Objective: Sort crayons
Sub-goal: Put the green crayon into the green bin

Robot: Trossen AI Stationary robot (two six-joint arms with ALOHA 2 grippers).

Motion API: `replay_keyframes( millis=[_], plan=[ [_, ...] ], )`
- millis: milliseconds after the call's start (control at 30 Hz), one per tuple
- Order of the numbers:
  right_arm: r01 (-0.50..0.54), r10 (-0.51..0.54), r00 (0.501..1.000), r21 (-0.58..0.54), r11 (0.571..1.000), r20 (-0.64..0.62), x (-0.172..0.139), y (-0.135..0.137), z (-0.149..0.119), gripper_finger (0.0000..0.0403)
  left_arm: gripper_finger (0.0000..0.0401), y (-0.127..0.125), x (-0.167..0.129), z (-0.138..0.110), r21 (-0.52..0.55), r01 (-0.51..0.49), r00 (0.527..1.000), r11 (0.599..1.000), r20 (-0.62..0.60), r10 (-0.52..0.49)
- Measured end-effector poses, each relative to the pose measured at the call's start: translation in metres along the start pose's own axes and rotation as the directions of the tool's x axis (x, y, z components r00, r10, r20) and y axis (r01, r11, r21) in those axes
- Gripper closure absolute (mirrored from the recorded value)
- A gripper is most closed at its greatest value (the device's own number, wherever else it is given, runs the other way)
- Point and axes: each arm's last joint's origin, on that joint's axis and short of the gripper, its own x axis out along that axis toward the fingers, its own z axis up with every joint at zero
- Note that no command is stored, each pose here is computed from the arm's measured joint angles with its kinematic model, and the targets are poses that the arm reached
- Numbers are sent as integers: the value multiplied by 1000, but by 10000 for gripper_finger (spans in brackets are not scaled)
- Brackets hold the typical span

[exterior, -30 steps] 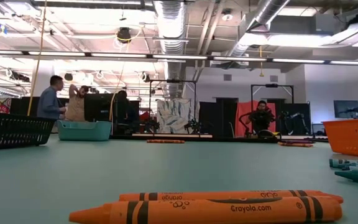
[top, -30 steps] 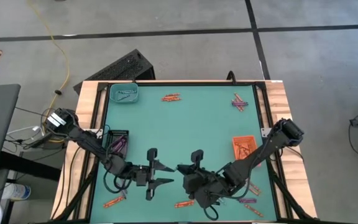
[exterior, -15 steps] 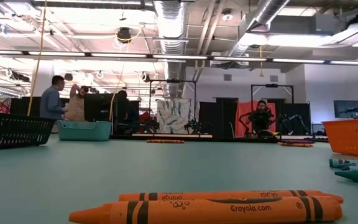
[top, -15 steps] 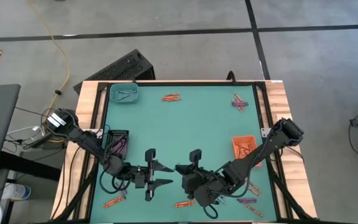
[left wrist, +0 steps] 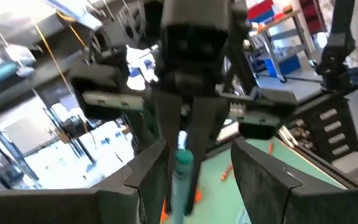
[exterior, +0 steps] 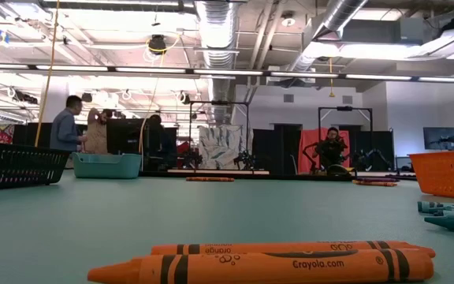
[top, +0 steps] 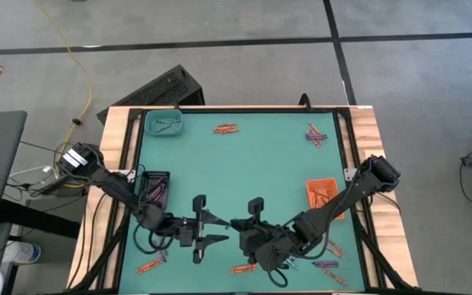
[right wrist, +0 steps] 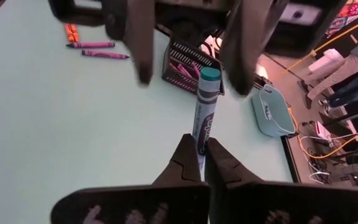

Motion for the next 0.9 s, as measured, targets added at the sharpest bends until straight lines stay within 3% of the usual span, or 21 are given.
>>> replay_keyframes(
  millis=[267,633,900],
  plan=[
    [7,-7,999,-16,1000,33,0,-1,4,403,244,3,3,-7,-78,8,999,997,-40,-11],
    [9,-9,1000,-23,1000,23,2,-2,3,403,368,2,2,-5,-26,14,999,1000,-28,-14],
    [9,-9,1000,-10,1000,18,2,-2,3,401,383,1,1,-4,-10,9,1000,1000,-25,-9]
  ],
)
